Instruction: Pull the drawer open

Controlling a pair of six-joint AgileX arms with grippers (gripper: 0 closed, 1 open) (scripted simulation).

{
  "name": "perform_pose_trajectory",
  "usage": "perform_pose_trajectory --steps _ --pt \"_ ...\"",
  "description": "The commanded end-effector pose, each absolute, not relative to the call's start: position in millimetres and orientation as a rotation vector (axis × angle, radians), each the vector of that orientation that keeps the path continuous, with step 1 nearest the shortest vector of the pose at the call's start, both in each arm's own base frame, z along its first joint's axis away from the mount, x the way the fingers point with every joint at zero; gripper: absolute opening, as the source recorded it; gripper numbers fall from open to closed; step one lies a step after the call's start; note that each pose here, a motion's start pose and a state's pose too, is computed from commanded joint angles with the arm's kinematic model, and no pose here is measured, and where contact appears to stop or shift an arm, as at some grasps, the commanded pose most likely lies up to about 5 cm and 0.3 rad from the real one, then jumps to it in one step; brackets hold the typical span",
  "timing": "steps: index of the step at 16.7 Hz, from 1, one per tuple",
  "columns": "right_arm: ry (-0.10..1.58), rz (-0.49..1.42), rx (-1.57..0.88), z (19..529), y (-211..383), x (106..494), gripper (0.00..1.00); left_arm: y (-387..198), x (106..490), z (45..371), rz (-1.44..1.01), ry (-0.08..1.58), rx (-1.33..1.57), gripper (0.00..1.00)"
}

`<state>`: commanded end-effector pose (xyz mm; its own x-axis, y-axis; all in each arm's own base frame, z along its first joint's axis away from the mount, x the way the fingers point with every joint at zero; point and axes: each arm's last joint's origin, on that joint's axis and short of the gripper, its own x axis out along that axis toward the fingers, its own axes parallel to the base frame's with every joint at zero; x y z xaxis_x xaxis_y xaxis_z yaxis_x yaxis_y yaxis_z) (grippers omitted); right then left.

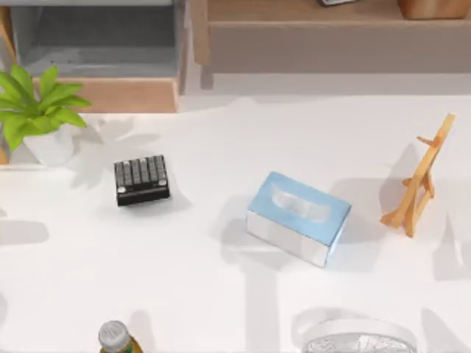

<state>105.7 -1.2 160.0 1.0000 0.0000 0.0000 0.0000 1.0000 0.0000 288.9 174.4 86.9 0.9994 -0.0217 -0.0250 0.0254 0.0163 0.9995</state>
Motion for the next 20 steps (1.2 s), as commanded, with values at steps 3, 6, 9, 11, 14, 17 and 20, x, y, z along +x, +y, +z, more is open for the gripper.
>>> perform_pose_trajectory --steps 3,6,9,11,14,17,20 --pt "0.0 0.0 0.0 160 -1 106 1.0 174 261 87 -0.039 0.002 1.555 0.0" --pt "0.0 0.0 0.0 160 -1 106 1.0 173 245 87 -0.037 0.002 1.556 0.0" --pt "0.0 0.0 0.0 160 -1 106 1.0 173 245 87 -0.037 0.002 1.556 0.0" --pt "0.0 0.0 0.0 160 -1 106 1.0 173 245 87 -0.037 0.002 1.556 0.15" --pt "0.0 0.0 0.0 160 -1 106 1.0 173 245 87 -0.037 0.002 1.556 0.38" --pt "0.0 0.0 0.0 160 -1 106 1.0 173 245 87 -0.037 0.002 1.556 0.6" --pt "0.0 0.0 0.0 160 -1 106 1.0 173 245 87 -0.037 0.002 1.556 0.83"
